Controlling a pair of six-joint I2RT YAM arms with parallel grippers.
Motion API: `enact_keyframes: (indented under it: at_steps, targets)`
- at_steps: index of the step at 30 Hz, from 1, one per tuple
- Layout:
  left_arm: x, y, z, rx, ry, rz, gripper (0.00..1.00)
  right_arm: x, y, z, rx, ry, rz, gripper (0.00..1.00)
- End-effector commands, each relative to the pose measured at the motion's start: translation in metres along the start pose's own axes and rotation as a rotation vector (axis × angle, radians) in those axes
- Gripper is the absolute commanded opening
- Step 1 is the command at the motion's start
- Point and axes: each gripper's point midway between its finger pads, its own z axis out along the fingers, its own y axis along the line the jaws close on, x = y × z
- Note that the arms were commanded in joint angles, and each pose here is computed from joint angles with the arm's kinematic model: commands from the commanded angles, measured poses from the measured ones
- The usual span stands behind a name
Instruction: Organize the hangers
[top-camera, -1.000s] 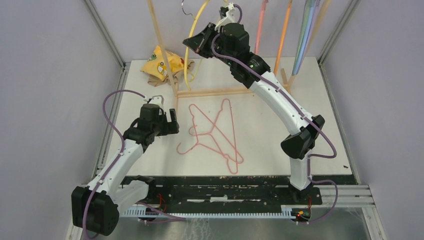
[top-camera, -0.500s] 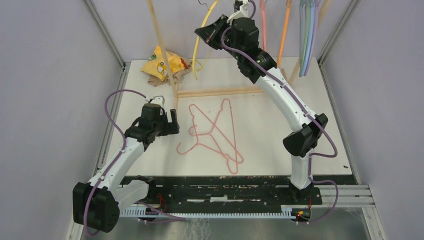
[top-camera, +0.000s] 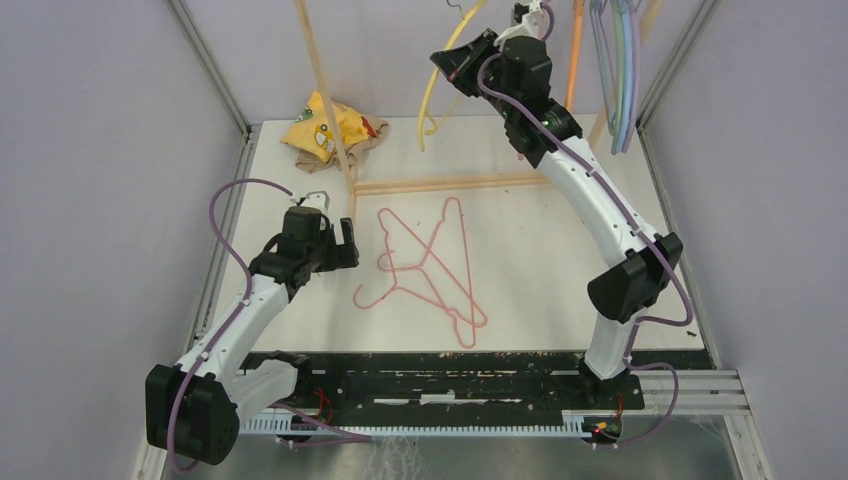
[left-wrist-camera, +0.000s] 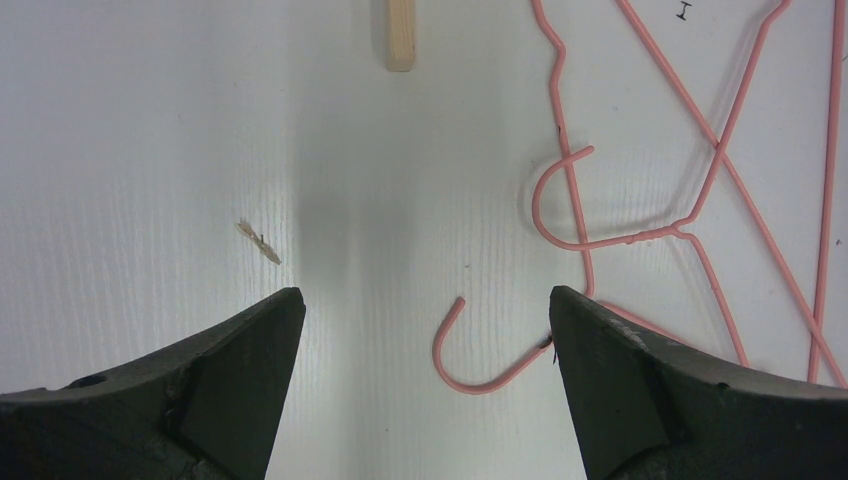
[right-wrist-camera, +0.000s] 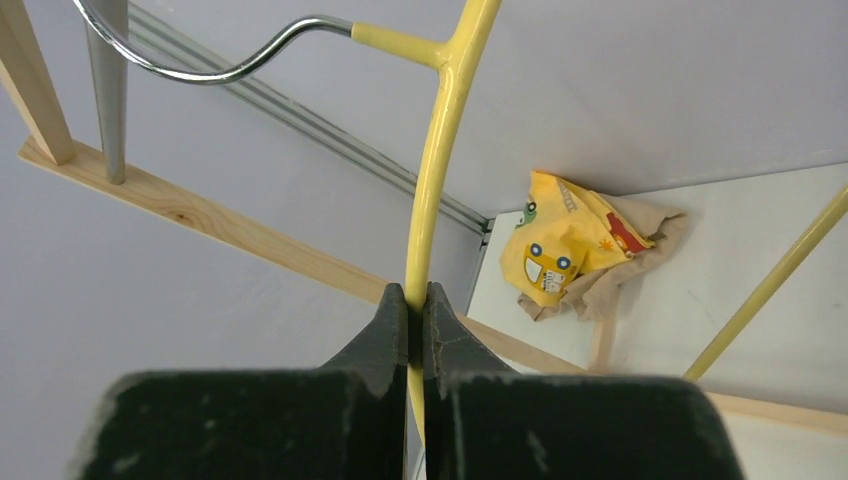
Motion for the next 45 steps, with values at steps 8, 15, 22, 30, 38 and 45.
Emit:
enact_keyframes:
  at_steps: [8, 15, 22, 30, 38, 45]
  targets:
    - [-0.020, -0.007, -0.001, 0.021, -0.047, 0.020, 0.99, -0.078, -0.011, -0.039, -0.030, -0.141, 0.081, 0.01]
    - [-0.016, -0.005, -0.001, 0.014, -0.045, 0.014, 0.99, -0.080, -0.028, -0.047, -0.013, -0.123, 0.110, 0.08]
    - [-0.016, -0.005, -0.001, 0.015, -0.046, 0.009, 0.99, -0.080, -0.013, -0.065, -0.027, -0.087, 0.073, 0.39]
    - [-0.016, -0.006, 0.001, 0.017, -0.045, 0.000, 0.99, -0.100, -0.003, -0.120, 0.055, -0.120, -0.104, 0.61]
    - [-0.015, -0.007, 0.003, 0.020, -0.035, -0.013, 0.99, -0.077, 0.030, -0.173, -0.018, 0.035, -0.379, 0.62]
    - [-0.015, -0.007, 0.006, 0.011, -0.022, -0.018, 0.99, 0.053, 0.044, -0.199, -0.165, 0.436, -0.628, 0.59]
